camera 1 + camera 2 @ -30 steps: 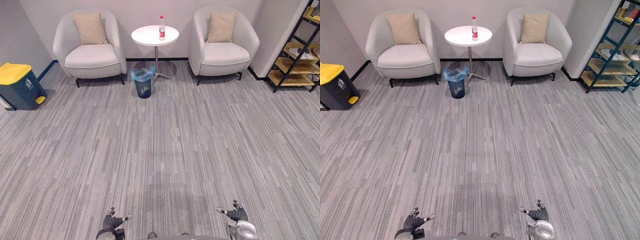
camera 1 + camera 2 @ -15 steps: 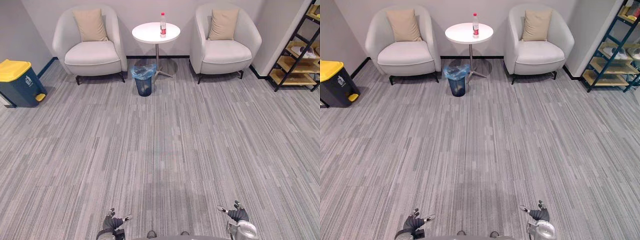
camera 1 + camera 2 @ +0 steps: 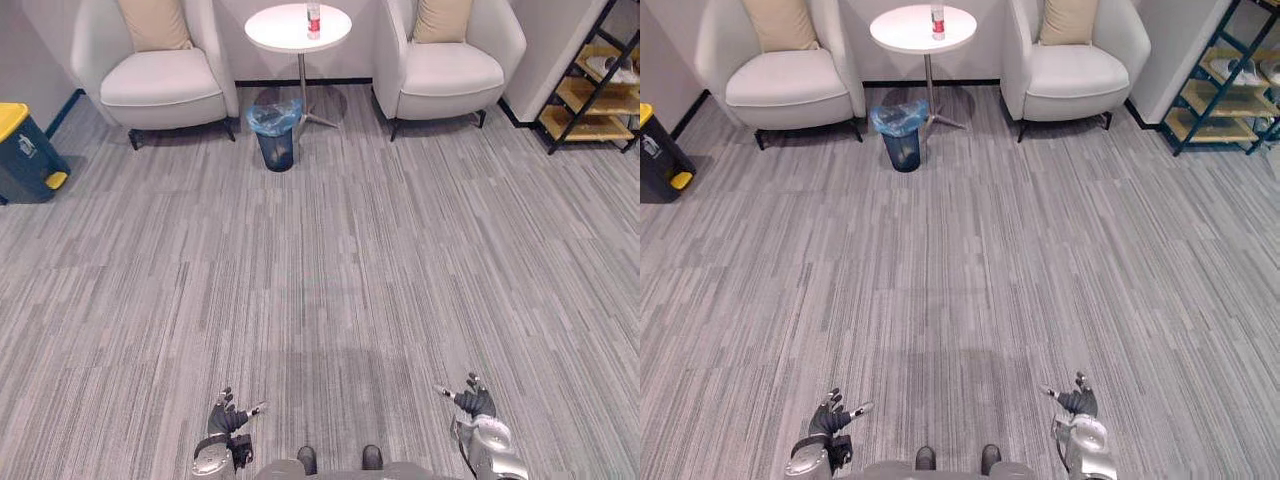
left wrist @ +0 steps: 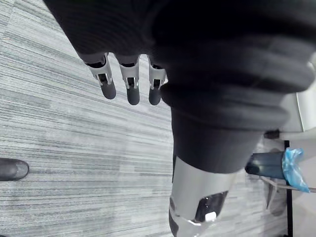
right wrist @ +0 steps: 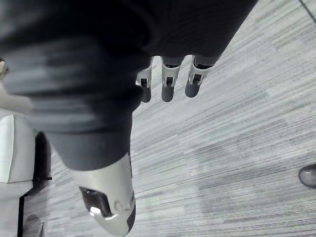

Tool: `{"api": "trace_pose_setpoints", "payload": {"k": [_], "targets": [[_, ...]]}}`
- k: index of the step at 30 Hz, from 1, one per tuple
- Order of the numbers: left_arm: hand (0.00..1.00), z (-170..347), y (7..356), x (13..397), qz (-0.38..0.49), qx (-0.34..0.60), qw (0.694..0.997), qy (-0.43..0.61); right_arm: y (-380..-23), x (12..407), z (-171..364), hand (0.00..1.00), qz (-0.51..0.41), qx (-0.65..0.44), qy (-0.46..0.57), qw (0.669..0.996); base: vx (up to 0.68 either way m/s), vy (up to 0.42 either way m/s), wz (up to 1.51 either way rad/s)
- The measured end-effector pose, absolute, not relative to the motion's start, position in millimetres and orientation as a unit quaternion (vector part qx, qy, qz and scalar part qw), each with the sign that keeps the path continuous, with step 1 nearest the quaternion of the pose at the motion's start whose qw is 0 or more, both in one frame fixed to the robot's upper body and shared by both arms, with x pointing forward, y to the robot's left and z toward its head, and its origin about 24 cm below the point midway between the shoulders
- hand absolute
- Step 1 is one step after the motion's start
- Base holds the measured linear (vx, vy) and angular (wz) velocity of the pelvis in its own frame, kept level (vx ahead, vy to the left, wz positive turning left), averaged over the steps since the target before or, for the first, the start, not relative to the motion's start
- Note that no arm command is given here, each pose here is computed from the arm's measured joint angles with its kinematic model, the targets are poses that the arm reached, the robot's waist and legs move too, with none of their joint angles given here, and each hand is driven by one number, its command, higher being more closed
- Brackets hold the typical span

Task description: Gather rubbish on tea table into small bin, then transfer packed bag to large trash can.

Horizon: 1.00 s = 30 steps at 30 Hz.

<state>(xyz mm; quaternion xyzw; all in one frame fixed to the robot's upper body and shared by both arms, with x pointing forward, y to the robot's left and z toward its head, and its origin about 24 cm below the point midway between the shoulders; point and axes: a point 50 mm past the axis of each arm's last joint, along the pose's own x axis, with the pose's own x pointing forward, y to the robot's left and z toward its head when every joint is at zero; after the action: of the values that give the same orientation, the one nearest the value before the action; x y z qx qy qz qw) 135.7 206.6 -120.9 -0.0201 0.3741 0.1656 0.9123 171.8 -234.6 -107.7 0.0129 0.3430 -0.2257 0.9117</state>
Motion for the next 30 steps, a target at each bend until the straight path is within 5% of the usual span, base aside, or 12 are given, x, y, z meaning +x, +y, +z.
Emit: {"api": "trace_pose_setpoints", "payload": {"k": [30], "targets": [[0.00,-101,188,162,0.151,-0.049,0.937,0.312,-232,179,-92,0.00,-0.219,0.018,0.295,0.930,0.38,0.003,0.06]]}}
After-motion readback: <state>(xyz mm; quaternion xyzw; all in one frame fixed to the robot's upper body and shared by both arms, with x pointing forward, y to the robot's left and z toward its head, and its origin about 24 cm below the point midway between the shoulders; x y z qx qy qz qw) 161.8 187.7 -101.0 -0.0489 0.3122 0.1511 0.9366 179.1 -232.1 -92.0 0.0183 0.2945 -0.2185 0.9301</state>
